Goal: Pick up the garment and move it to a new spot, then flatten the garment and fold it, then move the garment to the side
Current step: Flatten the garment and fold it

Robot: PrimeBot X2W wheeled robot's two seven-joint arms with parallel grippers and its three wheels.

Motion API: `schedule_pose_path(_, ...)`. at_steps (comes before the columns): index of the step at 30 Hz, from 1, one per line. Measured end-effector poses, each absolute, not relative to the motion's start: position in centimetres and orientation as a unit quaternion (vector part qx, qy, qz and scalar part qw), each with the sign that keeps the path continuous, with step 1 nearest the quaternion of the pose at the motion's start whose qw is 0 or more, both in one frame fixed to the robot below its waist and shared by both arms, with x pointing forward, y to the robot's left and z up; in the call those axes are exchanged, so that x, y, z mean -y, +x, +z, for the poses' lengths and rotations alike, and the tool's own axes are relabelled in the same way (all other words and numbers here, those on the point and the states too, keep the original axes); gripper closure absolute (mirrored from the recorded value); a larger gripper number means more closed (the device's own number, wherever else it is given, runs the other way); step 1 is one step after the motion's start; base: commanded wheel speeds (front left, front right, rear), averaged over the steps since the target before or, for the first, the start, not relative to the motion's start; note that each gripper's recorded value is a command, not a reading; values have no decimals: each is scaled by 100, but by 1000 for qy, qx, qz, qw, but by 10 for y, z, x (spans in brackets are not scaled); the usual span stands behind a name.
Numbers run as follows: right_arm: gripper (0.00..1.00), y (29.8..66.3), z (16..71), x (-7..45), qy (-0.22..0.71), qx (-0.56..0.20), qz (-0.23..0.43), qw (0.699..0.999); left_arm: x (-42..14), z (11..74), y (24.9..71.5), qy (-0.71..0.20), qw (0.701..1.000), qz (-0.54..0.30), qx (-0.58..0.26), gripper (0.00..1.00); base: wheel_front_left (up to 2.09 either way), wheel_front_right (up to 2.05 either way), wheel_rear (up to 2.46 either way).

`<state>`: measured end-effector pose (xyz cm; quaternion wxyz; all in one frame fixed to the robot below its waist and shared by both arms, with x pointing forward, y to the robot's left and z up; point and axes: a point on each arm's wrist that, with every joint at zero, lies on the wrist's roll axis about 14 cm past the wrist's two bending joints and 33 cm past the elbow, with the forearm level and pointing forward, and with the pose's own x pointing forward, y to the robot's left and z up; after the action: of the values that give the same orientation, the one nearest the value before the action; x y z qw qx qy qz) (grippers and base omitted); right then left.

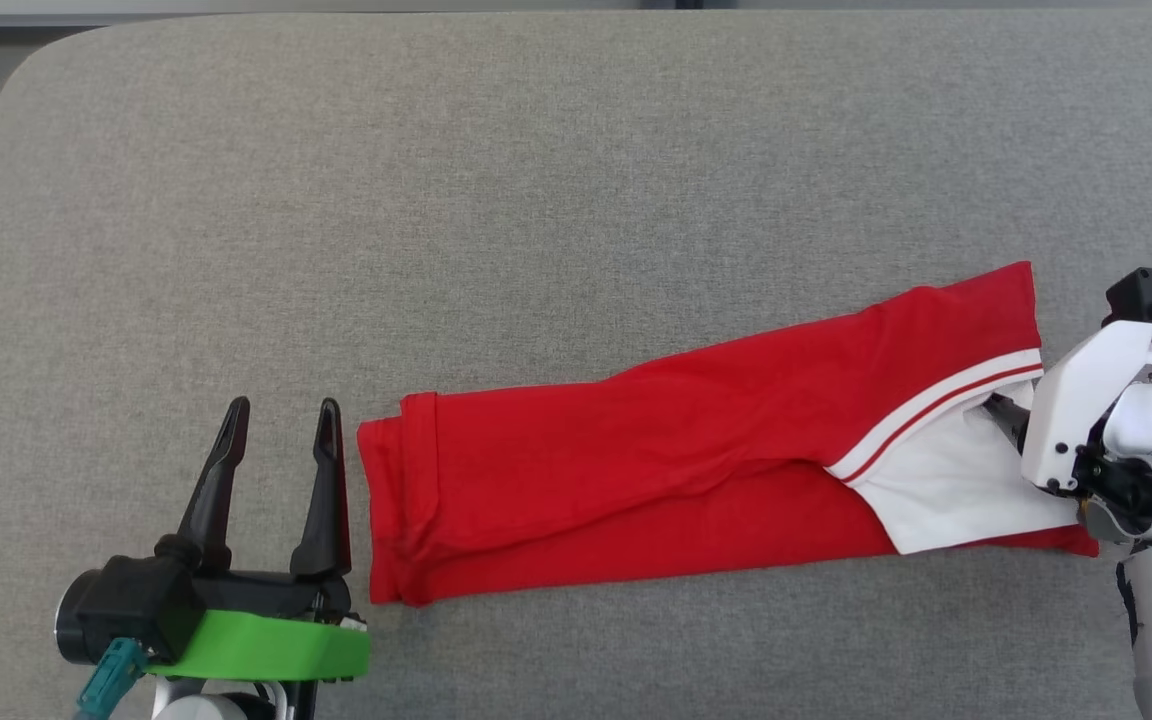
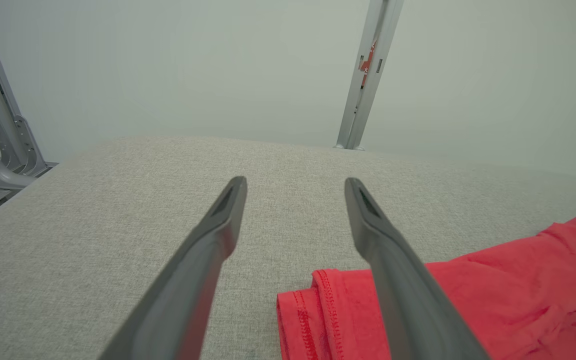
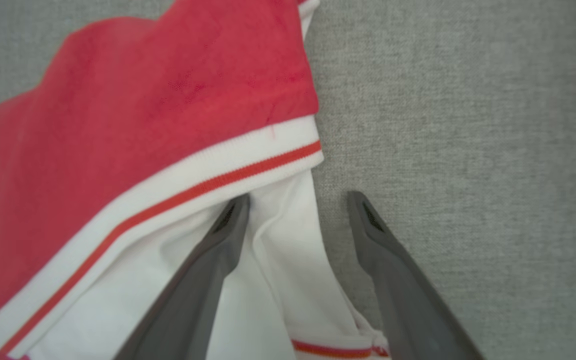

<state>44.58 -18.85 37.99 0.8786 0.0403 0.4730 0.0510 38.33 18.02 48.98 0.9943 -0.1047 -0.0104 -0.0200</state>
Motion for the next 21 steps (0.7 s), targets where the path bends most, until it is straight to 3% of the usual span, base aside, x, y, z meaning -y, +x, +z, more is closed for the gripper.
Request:
schedule_pose_path(1, 55, 448, 378, 186, 47, -474, 51, 878, -181, 490, 383, -105, 994, -18, 12, 0, 0, 0, 0)
schedule_pose_path(2, 100, 451, 378, 184, 56, -470, 51, 879, -182, 489, 382, -108, 994, -16, 13, 0, 0, 0, 0)
schedule_pose_path(7, 100, 467, 392, 192, 88, -418, 33, 903, -189, 485, 376, -107, 994, -2, 11, 0, 0, 0, 0)
schedule_pose_path(16, 100, 486, 468, 285, 72, -315, -61, 944, -197, 480, 356, -109, 994, 14, 4, 0, 0, 0, 0)
schedule_pose_path(21, 100, 486, 511, 283, 51, -285, -38, 956, -197, 480, 345, -126, 992, 19, 3, 0, 0, 0, 0)
